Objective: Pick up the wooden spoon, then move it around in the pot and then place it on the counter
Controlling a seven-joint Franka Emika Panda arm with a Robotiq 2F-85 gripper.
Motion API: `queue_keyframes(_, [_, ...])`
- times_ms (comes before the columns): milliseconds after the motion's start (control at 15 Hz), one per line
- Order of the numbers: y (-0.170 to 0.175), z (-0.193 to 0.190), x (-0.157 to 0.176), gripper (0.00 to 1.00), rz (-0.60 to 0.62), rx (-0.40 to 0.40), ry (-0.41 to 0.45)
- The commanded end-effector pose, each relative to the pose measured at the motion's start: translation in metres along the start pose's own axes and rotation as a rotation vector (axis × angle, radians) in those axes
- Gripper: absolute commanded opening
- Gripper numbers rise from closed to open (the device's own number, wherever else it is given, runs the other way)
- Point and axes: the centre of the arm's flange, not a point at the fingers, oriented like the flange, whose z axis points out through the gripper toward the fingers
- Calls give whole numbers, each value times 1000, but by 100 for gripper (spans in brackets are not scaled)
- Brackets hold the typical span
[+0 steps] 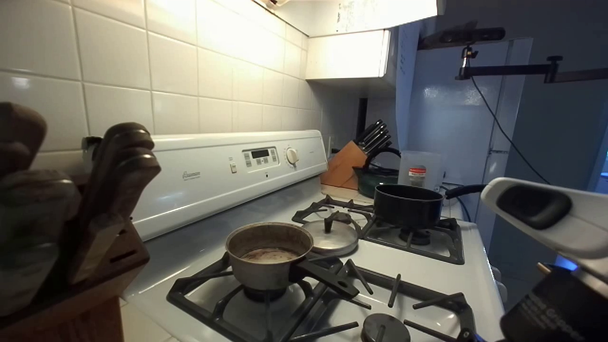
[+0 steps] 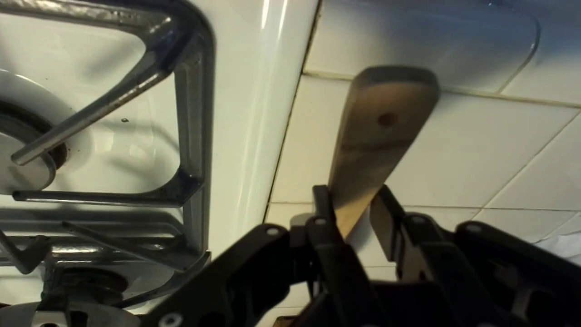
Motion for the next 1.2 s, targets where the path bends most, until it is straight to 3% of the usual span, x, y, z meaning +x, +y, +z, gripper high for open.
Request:
queue_keyframes(0, [-10, 33, 4, 7, 2, 33, 10])
queue_keyframes(600, [-18, 59, 11, 7, 21, 45, 32])
queue_keyframes(667, [-19, 62, 13, 46, 26, 46, 42])
queue_keyframes(1133, [-11, 60, 33, 94, 29, 33, 109])
